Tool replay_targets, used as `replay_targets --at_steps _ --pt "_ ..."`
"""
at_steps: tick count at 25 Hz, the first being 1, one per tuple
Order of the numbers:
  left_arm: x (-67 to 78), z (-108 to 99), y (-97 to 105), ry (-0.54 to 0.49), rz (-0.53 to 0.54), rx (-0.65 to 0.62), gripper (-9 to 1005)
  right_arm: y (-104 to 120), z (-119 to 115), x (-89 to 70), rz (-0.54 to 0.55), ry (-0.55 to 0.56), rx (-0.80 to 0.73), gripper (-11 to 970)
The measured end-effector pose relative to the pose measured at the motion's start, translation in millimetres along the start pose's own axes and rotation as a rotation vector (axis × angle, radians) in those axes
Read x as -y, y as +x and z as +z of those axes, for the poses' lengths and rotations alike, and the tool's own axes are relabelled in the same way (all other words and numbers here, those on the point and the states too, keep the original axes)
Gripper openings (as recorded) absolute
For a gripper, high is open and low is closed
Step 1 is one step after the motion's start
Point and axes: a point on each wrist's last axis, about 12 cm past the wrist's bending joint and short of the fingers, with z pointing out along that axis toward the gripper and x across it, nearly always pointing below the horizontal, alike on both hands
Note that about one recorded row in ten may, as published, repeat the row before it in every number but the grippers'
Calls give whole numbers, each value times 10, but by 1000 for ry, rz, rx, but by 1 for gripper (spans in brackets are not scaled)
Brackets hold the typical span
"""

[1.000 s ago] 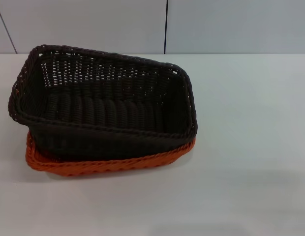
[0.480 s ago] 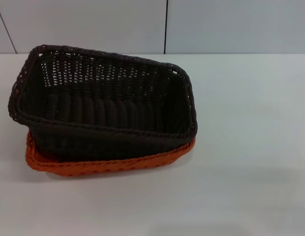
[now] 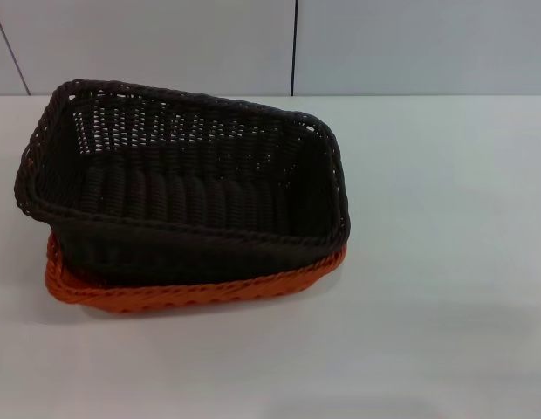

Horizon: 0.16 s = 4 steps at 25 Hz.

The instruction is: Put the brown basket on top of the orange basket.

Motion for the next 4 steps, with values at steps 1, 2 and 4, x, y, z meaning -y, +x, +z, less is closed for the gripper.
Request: replay_targets --at_steps 1,2,4 --pt "-1 -1 -2 0 -1 2 781 -4 -11 6 0 2 -2 823" --pt "-3 -2 -3 0 -2 2 781 -5 -16 9 -1 2 -2 823" --pt "-4 1 -5 0 0 3 781 -8 -25 13 -3 3 -4 823"
